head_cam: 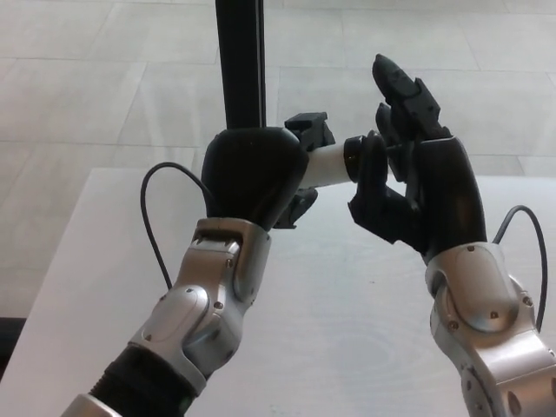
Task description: The robot uses its left hand to lift the air pump kept on the middle of the desk and use the right hand to compress the handle
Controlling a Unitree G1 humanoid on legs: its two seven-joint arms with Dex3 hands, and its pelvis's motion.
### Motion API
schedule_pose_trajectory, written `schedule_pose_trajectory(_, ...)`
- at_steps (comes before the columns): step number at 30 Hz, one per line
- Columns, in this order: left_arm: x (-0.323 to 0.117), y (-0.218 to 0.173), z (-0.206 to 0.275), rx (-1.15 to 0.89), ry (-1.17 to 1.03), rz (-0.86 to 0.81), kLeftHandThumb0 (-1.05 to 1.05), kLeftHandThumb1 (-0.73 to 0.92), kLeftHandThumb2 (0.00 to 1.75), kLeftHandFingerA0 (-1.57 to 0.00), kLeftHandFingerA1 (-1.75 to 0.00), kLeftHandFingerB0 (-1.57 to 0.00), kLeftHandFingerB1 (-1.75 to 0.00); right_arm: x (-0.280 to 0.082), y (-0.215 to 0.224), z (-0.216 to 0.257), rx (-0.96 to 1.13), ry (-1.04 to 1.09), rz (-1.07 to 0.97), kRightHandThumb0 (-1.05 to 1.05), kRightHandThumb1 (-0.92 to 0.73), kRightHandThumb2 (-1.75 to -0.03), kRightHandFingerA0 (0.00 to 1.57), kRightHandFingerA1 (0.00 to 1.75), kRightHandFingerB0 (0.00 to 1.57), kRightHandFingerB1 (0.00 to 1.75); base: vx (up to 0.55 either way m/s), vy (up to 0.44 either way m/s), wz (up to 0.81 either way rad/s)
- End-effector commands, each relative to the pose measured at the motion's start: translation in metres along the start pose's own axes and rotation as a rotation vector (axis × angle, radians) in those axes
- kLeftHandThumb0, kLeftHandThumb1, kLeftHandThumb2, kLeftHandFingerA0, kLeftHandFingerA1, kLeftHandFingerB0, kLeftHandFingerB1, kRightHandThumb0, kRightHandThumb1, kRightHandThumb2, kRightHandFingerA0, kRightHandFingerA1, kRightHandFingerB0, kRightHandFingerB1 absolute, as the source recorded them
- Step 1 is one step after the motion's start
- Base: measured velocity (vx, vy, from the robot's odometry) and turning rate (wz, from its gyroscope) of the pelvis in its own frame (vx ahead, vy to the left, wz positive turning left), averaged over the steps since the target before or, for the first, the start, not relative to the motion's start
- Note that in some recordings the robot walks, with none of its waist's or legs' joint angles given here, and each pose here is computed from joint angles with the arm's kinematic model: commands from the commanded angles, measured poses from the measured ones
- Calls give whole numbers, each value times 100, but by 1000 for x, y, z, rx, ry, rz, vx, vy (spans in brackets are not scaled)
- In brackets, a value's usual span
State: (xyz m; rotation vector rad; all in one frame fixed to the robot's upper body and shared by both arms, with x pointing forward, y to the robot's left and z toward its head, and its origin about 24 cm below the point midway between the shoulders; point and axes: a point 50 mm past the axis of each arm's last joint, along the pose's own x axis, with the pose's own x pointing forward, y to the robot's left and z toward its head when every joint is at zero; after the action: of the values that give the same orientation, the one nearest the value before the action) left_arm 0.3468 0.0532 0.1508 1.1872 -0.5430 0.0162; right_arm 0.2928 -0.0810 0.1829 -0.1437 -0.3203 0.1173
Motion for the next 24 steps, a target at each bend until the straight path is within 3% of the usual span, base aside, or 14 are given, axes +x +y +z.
schedule_pose_trajectory(1, -5, -16, 14, 95, -36, -78, -31, 72, 62, -74, -167, -64, -127, 1, 10, 13, -15, -111, 10, -89, -74, -122, 0, 19, 1, 23, 0, 0, 0)
schedule_pose_trajectory(2, -2, -19, 15, 221, -101, -93, -30, 63, 61, -82, -165, -74, -96, 1, 10, 12, -18, -110, 14, -91, -77, -123, 0, 16, 3, 23, 0, 0, 0)
schedule_pose_trajectory(4, -2, -19, 15, 222, -98, -94, -30, 63, 61, -82, -165, -74, -96, 1, 10, 11, -19, -107, 15, -91, -77, -123, 0, 16, 3, 23, 0, 0, 0)
schedule_pose_trajectory(6, -8, -18, 13, 123, -83, -71, -29, 63, 60, -78, -165, -64, -126, -2, 6, 10, -22, -96, 9, -89, -78, -124, 0, 17, 0, 20, 0, 0, 0)
schedule_pose_trajectory(11, -16, -26, 8, 20, -8, -94, -33, 71, 61, -89, -165, -71, -141, -5, -15, 15, -57, -128, -21, -82, -79, -122, 0, 28, 0, 26, 0, 0, 0)
schedule_pose_trajectory(13, -20, -31, 4, 93, -37, -99, -35, 73, 64, -83, -169, -71, -133, -7, -30, 23, -53, -174, -33, -83, -78, -121, 0, 27, 0, 25, 0, 0, 0)
schedule_pose_trajectory(14, -23, -34, 1, 134, -55, -114, -23, 70, 66, -86, -175, -77, -141, -9, -44, 30, -65, -194, -58, -92, -91, -84, 2, 31, 6, 24, 0, 0, 0)
schedule_pose_trajectory(15, -24, -35, 0, 139, -56, -122, -23, 70, 66, -86, -175, -77, -141, -11, -50, 32, -65, -195, -67, -92, -91, -84, 2, 31, 6, 24, 0, 0, 0)
schedule_pose_trajectory(16, -26, -39, -3, 173, -54, -153, -19, 47, 99, -120, -137, -93, -112, -13, -66, 37, -49, -192, -83, -84, -78, -122, 2, 25, 5, 23, 0, 0, 0)
schedule_pose_trajectory(18, -27, -40, -4, 187, -64, -160, -19, 47, 99, -120, -137, -93, -112, -15, -74, 40, -46, -193, -83, -84, -78, -122, 2, 25, 5, 23, 0, 0, 0)
schedule_pose_trajectory(19, -30, -41, -6, 192, -64, -155, -12, 53, 90, -90, -175, -77, -142, -18, -85, 43, -69, -190, -100, -93, -85, -126, 1, 19, 9, 19, 0, 0, 0)
schedule_pose_trajectory(20, -34, -44, -11, 122, -25, -188, -22, 53, 101, -120, -139, -96, -123, -25, -110, 48, -80, -182, -135, -87, -79, -124, 0, 23, 8, 23, 0, 0, 0)
schedule_pose_trajectory(21, -37, -46, -12, 80, -5, -206, -18, 63, 95, -92, -175, -70, -159, -29, -121, 50, -103, -179, -141, -88, -83, -126, 0, 22, 8, 22, 0, 0, 0)
schedule_pose_trajectory(24, -40, -48, -14, 83, 18, -221, -17, 57, 100, -92, -175, -78, -136, -38, -140, 59, -131, -182, -179, -89, -81, -123, 4, 25, 10, 26, 0, 0, 0)
